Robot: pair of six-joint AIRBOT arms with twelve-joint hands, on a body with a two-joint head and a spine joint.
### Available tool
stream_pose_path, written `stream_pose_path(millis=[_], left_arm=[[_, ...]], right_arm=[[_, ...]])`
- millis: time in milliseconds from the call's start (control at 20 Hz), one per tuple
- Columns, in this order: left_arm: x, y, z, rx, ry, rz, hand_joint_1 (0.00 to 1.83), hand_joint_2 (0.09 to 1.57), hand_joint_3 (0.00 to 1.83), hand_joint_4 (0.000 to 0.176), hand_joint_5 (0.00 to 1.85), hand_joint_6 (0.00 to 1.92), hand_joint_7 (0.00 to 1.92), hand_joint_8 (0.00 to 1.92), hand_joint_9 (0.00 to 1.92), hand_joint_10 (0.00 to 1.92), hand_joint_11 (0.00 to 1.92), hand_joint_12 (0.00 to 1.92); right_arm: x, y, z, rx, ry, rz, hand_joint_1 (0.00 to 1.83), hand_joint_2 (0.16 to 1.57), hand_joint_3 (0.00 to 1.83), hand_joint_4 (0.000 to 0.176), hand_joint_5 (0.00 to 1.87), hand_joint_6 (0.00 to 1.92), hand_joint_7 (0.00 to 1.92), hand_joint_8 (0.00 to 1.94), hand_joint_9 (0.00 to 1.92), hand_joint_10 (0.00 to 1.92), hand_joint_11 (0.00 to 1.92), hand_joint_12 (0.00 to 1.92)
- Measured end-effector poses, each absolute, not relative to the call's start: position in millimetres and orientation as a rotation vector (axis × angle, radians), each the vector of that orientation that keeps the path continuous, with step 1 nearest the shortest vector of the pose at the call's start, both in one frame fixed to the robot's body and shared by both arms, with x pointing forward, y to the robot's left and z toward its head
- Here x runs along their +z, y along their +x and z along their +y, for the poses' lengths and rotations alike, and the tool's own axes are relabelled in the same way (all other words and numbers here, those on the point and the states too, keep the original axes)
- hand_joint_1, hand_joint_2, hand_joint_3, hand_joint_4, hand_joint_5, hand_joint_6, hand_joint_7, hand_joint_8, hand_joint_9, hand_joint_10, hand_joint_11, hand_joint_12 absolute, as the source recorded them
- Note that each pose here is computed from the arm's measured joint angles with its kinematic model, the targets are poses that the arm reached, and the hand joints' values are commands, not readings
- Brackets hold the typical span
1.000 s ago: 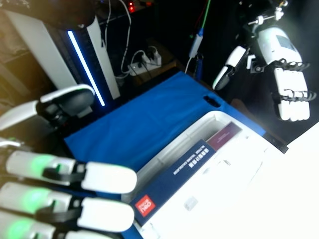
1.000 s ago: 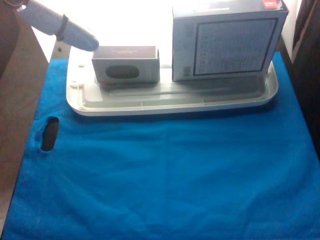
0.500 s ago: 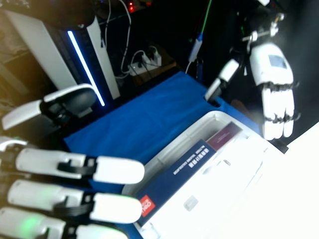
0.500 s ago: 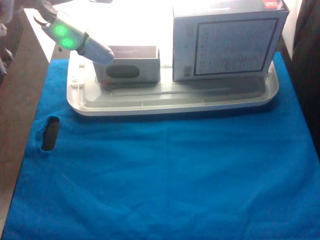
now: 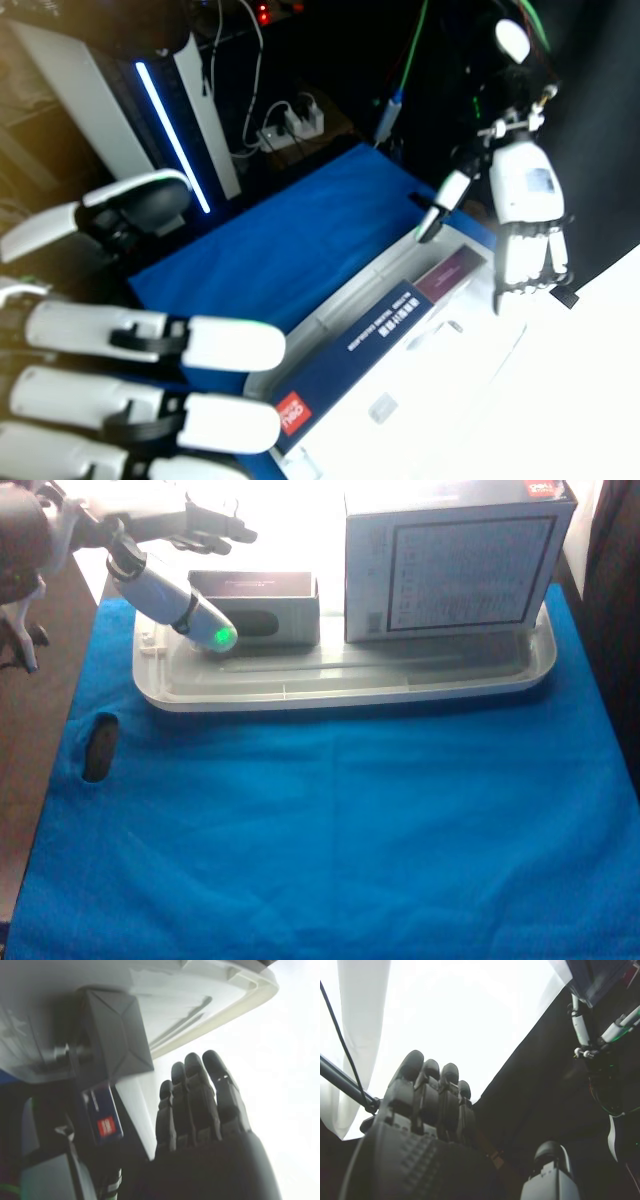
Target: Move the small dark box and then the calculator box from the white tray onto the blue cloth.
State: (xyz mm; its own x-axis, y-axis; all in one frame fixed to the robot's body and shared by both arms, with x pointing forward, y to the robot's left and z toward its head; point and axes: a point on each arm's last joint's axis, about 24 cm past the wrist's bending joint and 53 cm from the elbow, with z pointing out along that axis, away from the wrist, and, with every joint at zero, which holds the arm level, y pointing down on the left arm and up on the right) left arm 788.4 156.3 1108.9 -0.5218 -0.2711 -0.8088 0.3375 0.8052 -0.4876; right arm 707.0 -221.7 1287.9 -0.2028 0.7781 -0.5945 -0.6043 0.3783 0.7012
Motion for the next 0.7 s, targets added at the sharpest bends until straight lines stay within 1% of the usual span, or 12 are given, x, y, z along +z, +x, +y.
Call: stream_pose_path(millis=[50,100,200,250,300,350,400,450,500,550,600,700], left_arm=[[1104.9,787.8,155.8,-0.761,0.046,1.987,0.8,0.73,0.0,0.089,0.23,0.0,0.41,0.0,0.42,0.01,0.0,1.06],[1101.4,788.5,154.7,-0.759,0.039,1.992,0.79,0.73,0.0,0.082,0.22,0.0,0.41,0.0,0.42,0.0,0.0,1.03],[1098.9,790.1,154.2,-0.755,0.034,1.995,0.78,0.74,0.0,0.05,0.23,0.0,0.44,0.01,0.46,0.02,0.01,1.03],[1099.2,791.3,155.3,-0.754,0.031,1.993,0.76,0.75,0.0,0.016,0.27,0.0,0.51,0.01,0.52,0.02,0.06,1.04],[1098.2,792.2,156.0,-0.749,0.026,1.994,0.77,0.76,0.0,0.0,0.35,0.0,0.59,0.01,0.61,0.04,0.12,1.05],[1097.3,792.0,156.6,-0.747,0.026,1.996,0.75,0.81,0.0,0.002,0.55,0.04,0.76,0.05,0.75,0.09,0.22,1.25],[1096.0,791.7,157.1,-0.744,0.026,1.999,0.8,0.9,0.01,0.0,0.68,0.05,0.84,0.06,0.81,0.12,0.23,1.42],[1094.0,790.9,157.5,-0.741,0.03,2.003,0.98,1.08,0.02,0.071,0.87,0.86,0.96,0.15,0.87,0.33,0.28,1.63],[1093.9,791.1,157.9,-0.739,0.03,2.003,1.14,1.15,0.01,0.04,0.9,1.06,0.86,0.99,0.73,0.79,0.3,1.71],[1093.9,791.4,158.6,-0.737,0.029,2.003,1.17,1.17,0.0,0.023,0.91,1.11,0.81,1.22,0.64,1.06,0.32,1.75],[1094.2,791.8,159.1,-0.739,0.022,2.002,1.19,1.16,0.0,0.025,0.93,1.1,0.84,1.2,0.63,1.12,0.33,1.71],[1094.0,792.2,158.5,-0.741,0.02,2.002,1.2,1.14,0.0,0.032,0.94,1.04,0.89,1.16,0.69,1.12,0.42,1.68]], right_arm=[[1287.8,707.0,-221.6,1.265,0.182,1.25,0.06,0.85,0.0,0.054,0.23,0.0,0.32,0.0,0.2,0.0,0.05,0.46],[1287.7,706.9,-221.5,1.266,0.182,1.251,0.06,0.86,0.0,0.054,0.24,0.0,0.33,0.0,0.2,0.01,0.06,0.45],[1287.8,706.9,-221.4,1.267,0.183,1.25,0.07,0.87,0.0,0.047,0.24,0.0,0.34,0.01,0.2,0.0,0.05,0.44],[1287.7,706.7,-221.1,1.267,0.181,1.251,0.06,0.87,0.0,0.053,0.23,0.0,0.33,0.0,0.2,0.0,0.05,0.43],[1287.7,706.7,-221.1,1.267,0.181,1.251,0.06,0.86,0.0,0.057,0.23,0.0,0.32,0.0,0.19,0.0,0.06,0.39],[1287.7,706.7,-221.1,1.266,0.181,1.251,0.06,0.86,0.0,0.059,0.24,0.01,0.33,0.01,0.2,0.01,0.09,0.39],[1287.6,706.8,-221.1,1.266,0.181,1.251,0.06,0.86,0.0,0.064,0.25,0.01,0.33,0.01,0.2,0.01,0.09,0.38],[1287.6,706.6,-220.9,1.267,0.179,1.252,0.05,0.86,0.0,0.059,0.25,0.01,0.33,0.01,0.2,0.01,0.1,0.39],[1287.6,706.5,-220.7,1.266,0.178,1.252,0.04,0.86,0.0,0.052,0.25,0.01,0.34,0.01,0.2,0.01,0.11,0.39],[1287.6,706.5,-220.6,1.266,0.177,1.252,0.03,0.87,0.0,0.048,0.25,0.01,0.33,0.0,0.2,0.01,0.11,0.39],[1287.5,706.4,-220.5,1.266,0.177,1.253,0.03,0.87,0.0,0.049,0.25,0.01,0.33,0.0,0.2,0.01,0.11,0.39],[1287.5,706.4,-220.4,1.266,0.176,1.253,0.03,0.88,0.01,0.045,0.26,0.01,0.36,0.01,0.22,0.01,0.11,0.39]])
